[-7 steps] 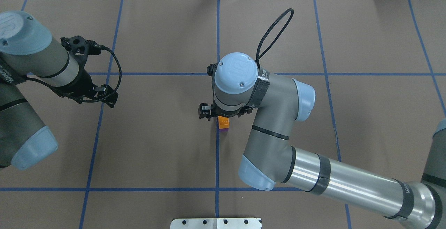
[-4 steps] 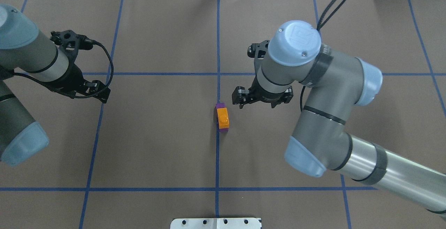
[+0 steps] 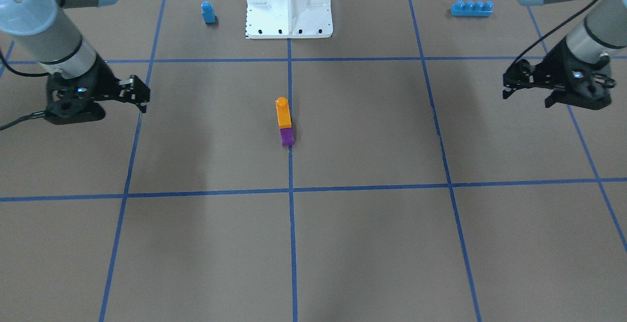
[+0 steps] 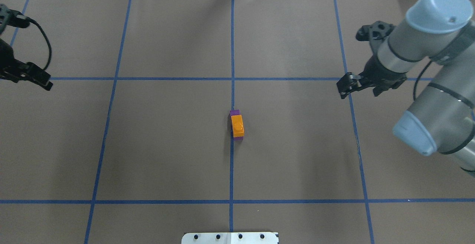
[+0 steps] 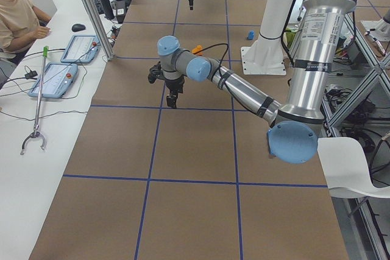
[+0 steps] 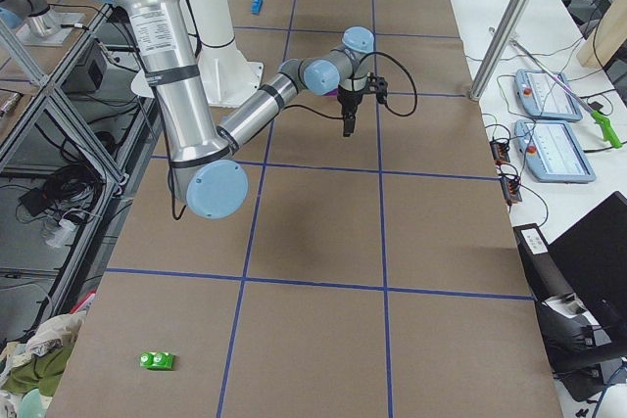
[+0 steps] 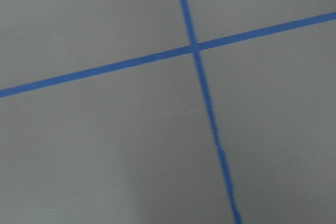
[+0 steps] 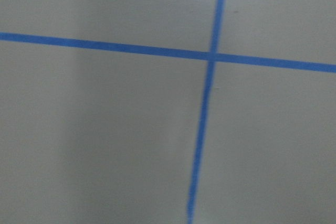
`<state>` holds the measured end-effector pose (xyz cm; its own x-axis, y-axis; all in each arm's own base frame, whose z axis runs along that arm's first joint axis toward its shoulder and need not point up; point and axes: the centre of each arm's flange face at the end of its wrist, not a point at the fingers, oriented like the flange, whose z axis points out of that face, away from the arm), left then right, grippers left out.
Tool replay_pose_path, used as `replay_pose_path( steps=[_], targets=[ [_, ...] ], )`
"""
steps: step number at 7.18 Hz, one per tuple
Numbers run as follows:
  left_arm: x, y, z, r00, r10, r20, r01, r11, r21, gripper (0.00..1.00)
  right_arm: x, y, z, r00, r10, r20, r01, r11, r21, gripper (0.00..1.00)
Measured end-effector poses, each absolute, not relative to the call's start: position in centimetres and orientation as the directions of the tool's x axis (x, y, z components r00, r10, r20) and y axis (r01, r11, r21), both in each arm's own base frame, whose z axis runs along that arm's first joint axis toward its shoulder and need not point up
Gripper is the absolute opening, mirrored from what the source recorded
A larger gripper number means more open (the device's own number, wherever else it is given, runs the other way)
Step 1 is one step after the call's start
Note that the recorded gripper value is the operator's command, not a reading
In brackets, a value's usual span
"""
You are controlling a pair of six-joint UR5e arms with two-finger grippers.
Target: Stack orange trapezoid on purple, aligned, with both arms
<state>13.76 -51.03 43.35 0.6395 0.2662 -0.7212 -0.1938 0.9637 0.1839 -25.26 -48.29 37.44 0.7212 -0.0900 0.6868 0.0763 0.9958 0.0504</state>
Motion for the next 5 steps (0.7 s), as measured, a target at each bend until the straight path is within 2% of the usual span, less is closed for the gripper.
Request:
replay_pose_path(
  steps=[2,5],
  targets=[
    [5.9,-53.7,50.1,0.609,0.330,-0.722,-0.229,0.944,0.238,1.00,-14.1,-48.8,45.6,0.760,-0.120,0.639,0.093,0.993,0.076,1.00],
    [-1.1,-54.3,57.6,0.609,0.353,-0.710,-0.249,0.935,0.251,1.00,0.4,-47.2,57.0,0.747,-0.068,0.662,0.065,0.997,0.030,1.00]
  ],
)
